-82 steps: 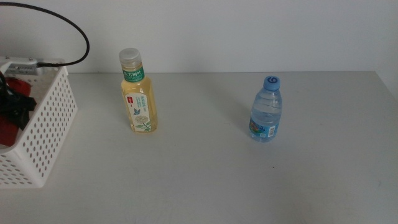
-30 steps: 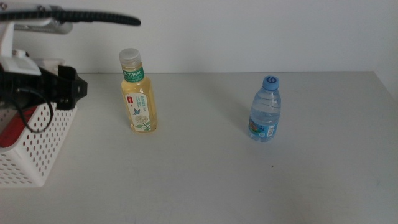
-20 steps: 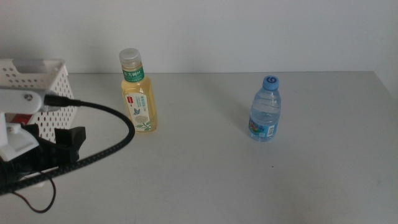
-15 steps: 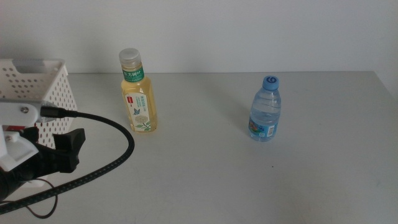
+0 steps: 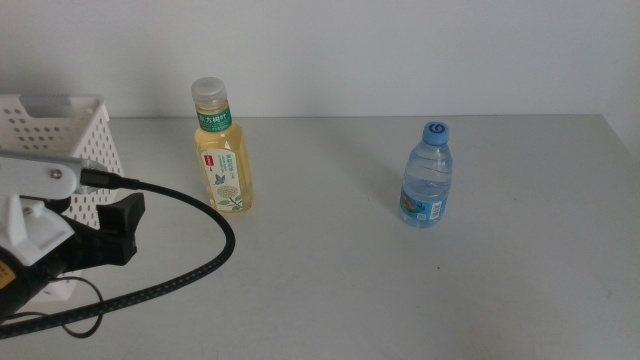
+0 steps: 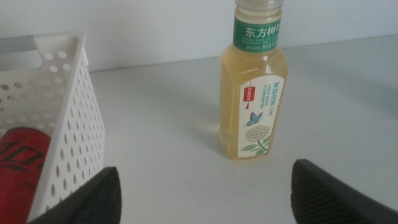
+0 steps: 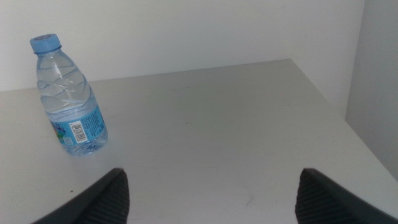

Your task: Use arms to grab the bottles and put them into the dustbin to the left of the table.

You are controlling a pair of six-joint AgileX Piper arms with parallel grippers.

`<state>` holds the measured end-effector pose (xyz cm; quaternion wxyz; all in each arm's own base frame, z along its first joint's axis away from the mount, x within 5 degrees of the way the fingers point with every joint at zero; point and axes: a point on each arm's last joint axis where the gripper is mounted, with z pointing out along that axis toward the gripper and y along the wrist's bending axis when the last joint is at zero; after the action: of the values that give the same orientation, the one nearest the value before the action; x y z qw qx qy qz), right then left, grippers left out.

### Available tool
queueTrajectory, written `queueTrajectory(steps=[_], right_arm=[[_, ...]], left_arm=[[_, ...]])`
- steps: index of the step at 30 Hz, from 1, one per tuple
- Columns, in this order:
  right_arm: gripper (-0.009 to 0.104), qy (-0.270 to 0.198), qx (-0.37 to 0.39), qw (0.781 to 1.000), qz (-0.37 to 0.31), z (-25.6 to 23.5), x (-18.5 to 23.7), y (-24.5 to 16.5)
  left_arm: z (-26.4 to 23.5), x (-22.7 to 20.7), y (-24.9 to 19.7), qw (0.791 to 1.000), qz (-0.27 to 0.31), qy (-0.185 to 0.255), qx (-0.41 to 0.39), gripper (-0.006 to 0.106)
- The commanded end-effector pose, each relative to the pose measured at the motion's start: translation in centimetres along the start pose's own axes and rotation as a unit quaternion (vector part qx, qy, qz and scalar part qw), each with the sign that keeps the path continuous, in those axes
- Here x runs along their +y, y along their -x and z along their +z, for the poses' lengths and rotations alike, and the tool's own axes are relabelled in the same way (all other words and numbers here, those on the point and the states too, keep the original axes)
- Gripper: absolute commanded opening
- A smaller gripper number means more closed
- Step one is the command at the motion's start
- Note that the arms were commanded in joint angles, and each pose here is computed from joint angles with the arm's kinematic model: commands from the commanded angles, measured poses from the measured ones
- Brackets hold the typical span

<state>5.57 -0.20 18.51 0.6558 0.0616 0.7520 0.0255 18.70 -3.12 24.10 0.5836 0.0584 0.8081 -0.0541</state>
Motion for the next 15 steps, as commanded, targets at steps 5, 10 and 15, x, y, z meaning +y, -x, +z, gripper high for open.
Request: queueTrajectory(steps=[5,10,15], right_arm=[[0.094,0.001,-0.053,0.999,-0.009,-0.3,0.1,1.1],[0.094,0.001,-0.053,0.999,-0.009,-0.3,0.1,1.1],[0.094,0.001,-0.053,0.999,-0.009,-0.3,0.1,1.1]], left_arm=[[2.0,-1.5,1.8,0.993,-0.004,-0.038,-0.110,0.094],[4.6,-2.6,1.0,0.986,-0.010,-0.062,-0.152,0.094],[7.4,-3.1,0.0,0.984,-0.033,-0.083,-0.156,0.094]])
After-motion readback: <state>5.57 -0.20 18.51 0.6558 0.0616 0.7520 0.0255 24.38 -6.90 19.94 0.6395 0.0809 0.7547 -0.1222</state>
